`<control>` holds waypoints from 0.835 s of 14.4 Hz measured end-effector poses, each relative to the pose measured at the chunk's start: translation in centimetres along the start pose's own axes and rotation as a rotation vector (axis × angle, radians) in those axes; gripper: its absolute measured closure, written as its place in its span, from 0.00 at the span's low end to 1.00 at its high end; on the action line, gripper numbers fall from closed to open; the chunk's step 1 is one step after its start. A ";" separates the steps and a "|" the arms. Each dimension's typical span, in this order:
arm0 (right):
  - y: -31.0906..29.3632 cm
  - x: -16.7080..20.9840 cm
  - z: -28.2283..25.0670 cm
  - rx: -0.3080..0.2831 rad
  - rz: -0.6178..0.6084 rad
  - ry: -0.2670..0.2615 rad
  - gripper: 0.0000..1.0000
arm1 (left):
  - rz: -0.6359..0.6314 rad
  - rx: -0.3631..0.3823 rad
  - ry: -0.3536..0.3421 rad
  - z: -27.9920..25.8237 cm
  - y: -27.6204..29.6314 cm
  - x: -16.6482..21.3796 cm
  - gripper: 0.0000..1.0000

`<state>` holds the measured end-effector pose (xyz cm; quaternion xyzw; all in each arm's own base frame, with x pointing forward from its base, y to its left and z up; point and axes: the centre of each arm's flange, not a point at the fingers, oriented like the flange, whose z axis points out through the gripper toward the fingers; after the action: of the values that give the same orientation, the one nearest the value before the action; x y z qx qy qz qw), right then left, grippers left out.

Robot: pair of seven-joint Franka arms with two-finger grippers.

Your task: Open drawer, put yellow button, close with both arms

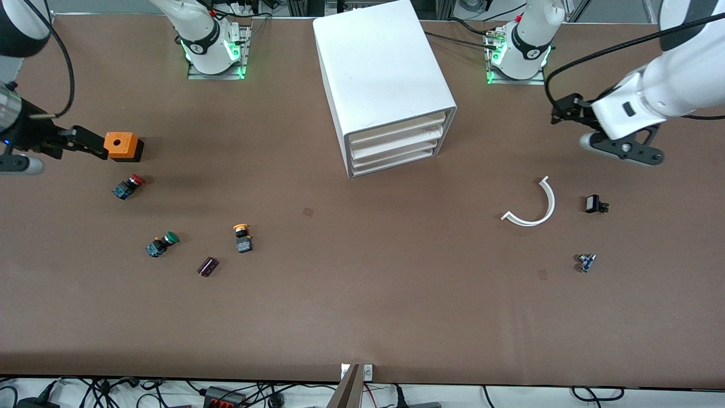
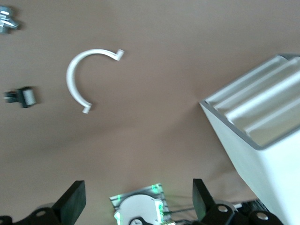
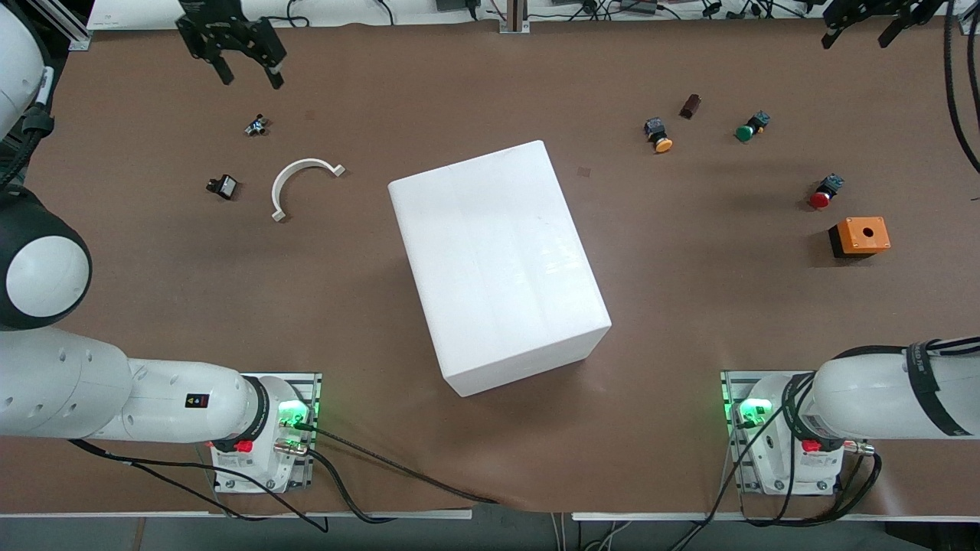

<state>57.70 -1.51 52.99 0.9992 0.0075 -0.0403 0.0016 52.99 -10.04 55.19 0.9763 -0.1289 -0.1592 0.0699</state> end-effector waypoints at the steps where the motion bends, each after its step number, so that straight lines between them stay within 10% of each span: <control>1: -1.1 0.8 1.5 -0.002 -0.020 -0.016 0.00 | 0.017 -0.047 -0.025 0.7 1.0 0.3 0.00; 7: -8.5 6.0 11.4 -0.015 -0.135 -0.026 0.00 | 0.106 -0.427 -0.195 8.9 4.2 6.3 0.00; 12: -14.3 7.7 18.3 -0.004 -0.199 -0.034 0.00 | 0.320 -0.751 -0.066 16.6 3.3 11.1 0.00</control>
<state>63.65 12.79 34.07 0.9926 0.1067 -0.0572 -0.0001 56.93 -17.86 36.89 0.8449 -0.2142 -0.2137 0.4412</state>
